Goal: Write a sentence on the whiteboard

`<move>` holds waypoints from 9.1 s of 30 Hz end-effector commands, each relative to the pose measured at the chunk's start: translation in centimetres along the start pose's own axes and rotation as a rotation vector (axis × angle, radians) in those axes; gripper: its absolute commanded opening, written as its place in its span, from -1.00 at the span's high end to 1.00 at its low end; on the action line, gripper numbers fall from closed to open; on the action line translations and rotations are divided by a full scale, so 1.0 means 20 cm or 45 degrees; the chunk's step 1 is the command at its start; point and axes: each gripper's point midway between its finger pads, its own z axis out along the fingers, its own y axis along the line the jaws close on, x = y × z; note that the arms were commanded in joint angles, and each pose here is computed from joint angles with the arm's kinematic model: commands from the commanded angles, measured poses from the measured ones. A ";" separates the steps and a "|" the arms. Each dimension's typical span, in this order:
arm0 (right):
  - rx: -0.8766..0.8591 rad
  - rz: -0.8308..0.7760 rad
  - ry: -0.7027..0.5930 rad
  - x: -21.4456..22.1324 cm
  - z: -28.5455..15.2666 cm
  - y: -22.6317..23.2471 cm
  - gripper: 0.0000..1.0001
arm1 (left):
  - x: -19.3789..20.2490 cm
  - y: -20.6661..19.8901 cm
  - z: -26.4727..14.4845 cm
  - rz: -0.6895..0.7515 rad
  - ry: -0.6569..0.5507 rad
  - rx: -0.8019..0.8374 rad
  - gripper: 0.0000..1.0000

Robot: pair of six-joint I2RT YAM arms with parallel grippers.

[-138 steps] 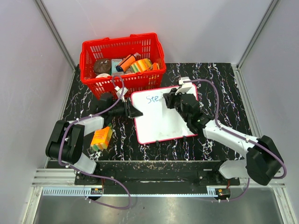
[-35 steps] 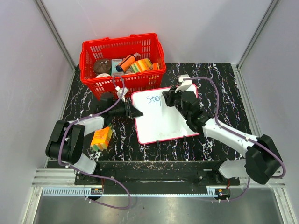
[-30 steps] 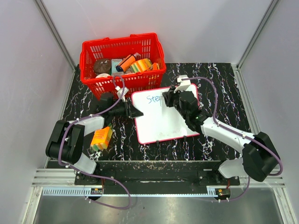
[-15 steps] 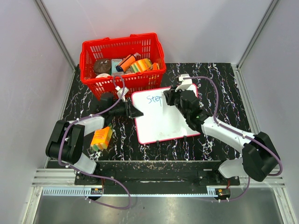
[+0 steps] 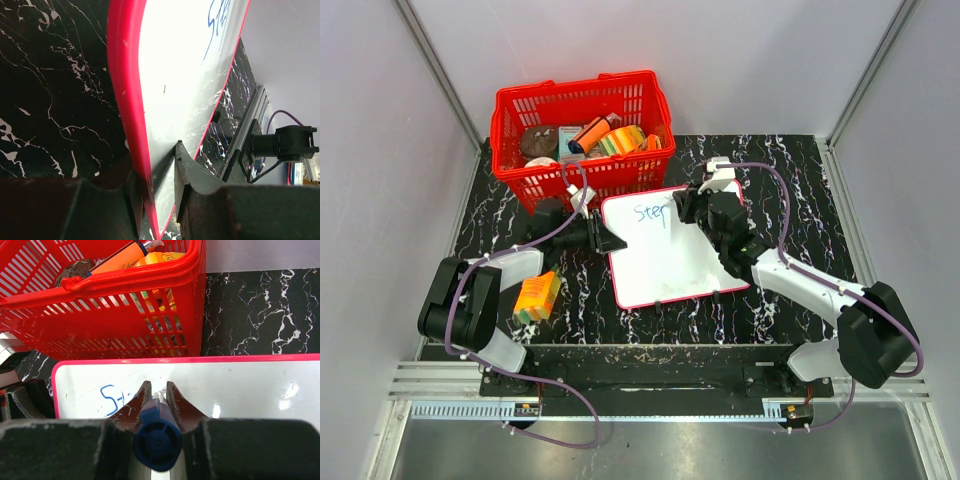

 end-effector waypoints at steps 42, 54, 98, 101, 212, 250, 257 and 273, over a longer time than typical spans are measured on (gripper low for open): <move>-0.144 0.125 -0.026 -0.04 -0.10 0.07 1.00 | 0.10 0.20 0.03 0.124 0.056 -0.229 1.00; -0.078 0.070 -0.105 -0.18 -0.26 -0.01 1.00 | 0.10 0.20 0.03 0.125 0.054 -0.231 1.00; 0.003 0.053 -0.136 -0.30 -0.35 -0.23 1.00 | 0.10 0.21 0.03 0.126 0.063 -0.243 1.00; 0.020 -0.009 -0.137 -0.28 -0.34 -0.18 1.00 | 0.10 0.21 0.03 0.123 0.063 -0.246 1.00; 0.103 -0.076 -0.026 -0.04 -0.15 -0.23 1.00 | 0.11 0.21 0.04 0.131 0.073 -0.245 1.00; 0.113 -0.053 -0.197 -0.30 -0.16 -0.18 1.00 | 0.11 0.21 0.04 0.132 0.074 -0.247 1.00; 0.139 -0.061 -0.221 -0.35 -0.11 -0.18 1.00 | 0.11 0.21 0.04 0.132 0.075 -0.243 1.00; 0.181 -0.074 -0.166 -0.27 -0.06 -0.22 1.00 | 0.11 0.20 0.04 0.131 0.074 -0.243 1.00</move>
